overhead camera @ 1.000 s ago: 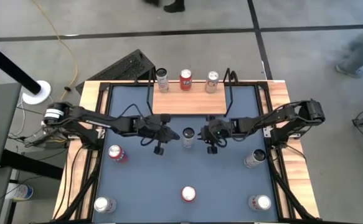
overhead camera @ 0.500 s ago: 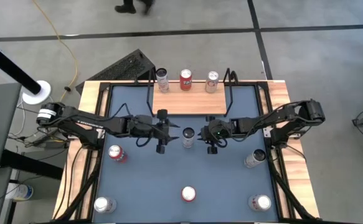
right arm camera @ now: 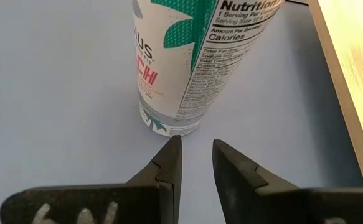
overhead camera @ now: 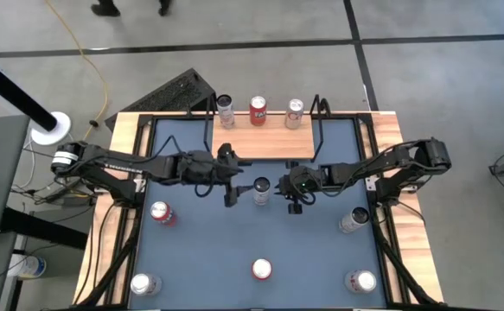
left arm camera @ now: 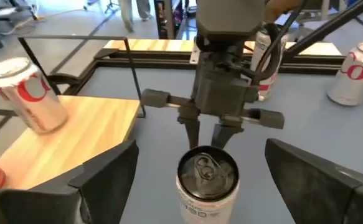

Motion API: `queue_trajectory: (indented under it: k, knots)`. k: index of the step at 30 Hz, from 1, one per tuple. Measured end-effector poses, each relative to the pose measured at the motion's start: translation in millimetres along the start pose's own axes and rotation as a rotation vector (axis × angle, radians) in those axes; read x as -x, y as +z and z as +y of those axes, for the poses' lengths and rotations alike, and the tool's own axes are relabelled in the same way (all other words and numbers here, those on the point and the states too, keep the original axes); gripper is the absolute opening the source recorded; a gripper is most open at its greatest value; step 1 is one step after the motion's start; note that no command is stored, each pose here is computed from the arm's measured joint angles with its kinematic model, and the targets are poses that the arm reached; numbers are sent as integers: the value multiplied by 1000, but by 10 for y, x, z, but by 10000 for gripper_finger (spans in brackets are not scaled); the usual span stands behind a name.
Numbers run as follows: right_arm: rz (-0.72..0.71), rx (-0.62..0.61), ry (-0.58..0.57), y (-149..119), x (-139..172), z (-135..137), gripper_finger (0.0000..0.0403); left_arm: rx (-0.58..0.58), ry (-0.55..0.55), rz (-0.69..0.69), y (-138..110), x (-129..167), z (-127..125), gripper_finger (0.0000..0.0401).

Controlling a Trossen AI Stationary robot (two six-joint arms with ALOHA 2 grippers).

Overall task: Place canned beverage on shelf
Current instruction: Put the left white-pink soda can on the shelf aligned with the other white-pink soda can

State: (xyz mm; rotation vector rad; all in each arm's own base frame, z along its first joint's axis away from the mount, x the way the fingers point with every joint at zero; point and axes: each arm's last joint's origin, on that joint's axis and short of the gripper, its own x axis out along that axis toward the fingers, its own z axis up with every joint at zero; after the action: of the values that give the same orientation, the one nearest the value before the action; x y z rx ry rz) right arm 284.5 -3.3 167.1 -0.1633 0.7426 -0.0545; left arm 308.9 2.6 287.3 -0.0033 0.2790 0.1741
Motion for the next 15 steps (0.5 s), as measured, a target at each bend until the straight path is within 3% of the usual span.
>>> queue_trajectory:
  k: [15]
  knots:
    - [6, -1, 2, -8, 1, 1, 97, -20, -33, 0, -168, -335, -50, 341]
